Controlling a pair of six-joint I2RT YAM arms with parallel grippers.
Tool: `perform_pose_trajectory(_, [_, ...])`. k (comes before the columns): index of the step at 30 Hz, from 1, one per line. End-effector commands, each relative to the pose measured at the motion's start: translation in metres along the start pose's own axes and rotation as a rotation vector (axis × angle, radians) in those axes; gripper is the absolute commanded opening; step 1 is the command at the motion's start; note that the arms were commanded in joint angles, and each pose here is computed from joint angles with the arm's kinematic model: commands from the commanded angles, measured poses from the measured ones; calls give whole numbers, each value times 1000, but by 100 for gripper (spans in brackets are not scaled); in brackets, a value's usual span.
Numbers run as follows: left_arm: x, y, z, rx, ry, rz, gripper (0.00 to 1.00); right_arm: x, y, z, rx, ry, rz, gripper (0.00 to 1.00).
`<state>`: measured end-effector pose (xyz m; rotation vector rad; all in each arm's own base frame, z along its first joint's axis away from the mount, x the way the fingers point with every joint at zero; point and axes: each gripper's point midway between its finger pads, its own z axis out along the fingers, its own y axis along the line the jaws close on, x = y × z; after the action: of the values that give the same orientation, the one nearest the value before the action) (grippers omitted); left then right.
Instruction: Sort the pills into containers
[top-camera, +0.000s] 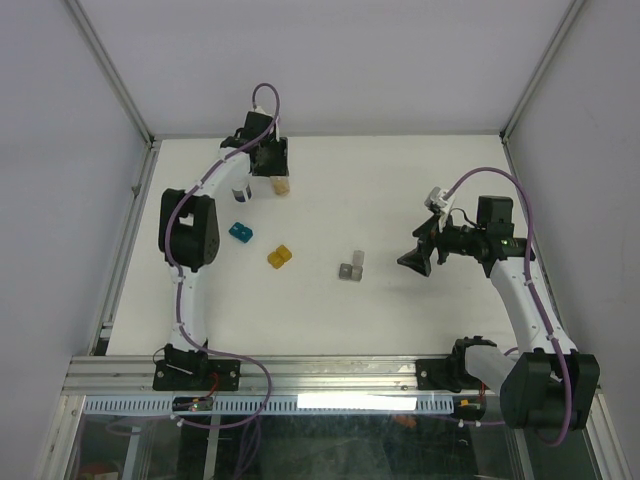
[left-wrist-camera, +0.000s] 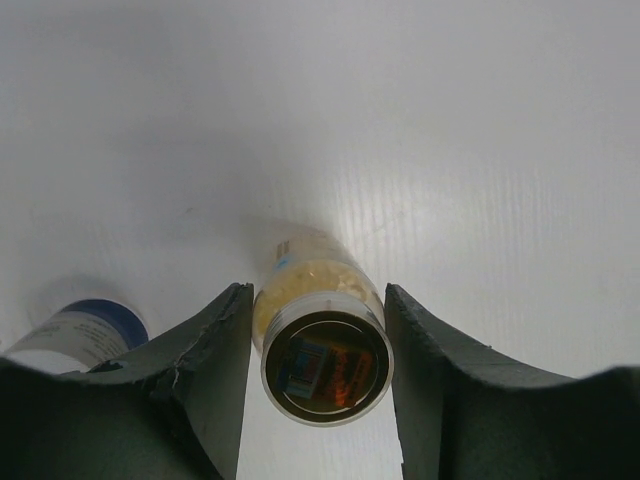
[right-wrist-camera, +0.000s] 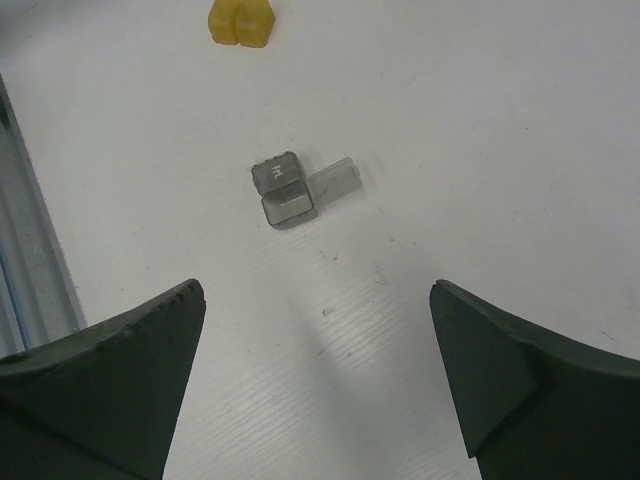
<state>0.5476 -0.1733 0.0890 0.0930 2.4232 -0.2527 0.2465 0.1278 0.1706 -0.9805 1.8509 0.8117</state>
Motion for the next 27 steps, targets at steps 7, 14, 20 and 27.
perform_pose_trajectory(7, [2,-155,-168,595,-184,-41,0,-56,40,-9,-220,-210,-40,99])
perform_pose_trajectory(14, [72,-215,-267,999,-263,-159,0,-119,72,-32,-463,-358,-133,99])
perform_pose_trajectory(20, [104,-222,-318,1107,-423,-272,0,-117,87,-13,-425,-294,-286,95])
perform_pose_trajectory(27, [126,-250,-331,1087,-495,-338,0,-107,92,-7,-385,-332,-354,90])
